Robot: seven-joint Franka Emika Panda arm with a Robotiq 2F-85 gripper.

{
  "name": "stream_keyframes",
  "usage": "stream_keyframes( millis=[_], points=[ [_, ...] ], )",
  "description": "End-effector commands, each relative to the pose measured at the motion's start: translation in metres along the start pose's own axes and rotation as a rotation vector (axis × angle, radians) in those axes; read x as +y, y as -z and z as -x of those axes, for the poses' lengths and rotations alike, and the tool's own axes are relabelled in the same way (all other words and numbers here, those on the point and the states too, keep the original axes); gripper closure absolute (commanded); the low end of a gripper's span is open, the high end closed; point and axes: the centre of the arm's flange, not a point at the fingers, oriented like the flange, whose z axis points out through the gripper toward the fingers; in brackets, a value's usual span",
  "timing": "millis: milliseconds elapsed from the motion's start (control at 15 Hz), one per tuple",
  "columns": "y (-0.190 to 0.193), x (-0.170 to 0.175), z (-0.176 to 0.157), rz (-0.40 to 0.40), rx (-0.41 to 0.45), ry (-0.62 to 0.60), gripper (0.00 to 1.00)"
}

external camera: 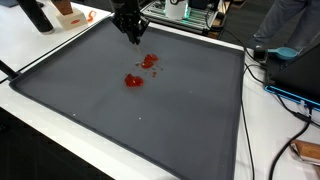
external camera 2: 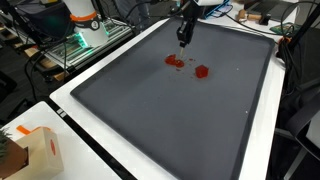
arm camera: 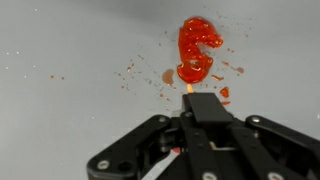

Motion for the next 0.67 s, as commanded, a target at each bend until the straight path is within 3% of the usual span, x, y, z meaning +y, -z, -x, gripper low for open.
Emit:
stream_keyframes(
  millis=[0,267,600],
  points=[
    [-0.006,-0.010,0.002,0.131,-0.008,-0.082,0.97],
    [-0.024,-0.020,-0.007,0.312,-0.022,-0.189,0.97],
    [-0.054,-0.028,-0.016,0.484,-0.041,-0.308,0.97]
  ],
)
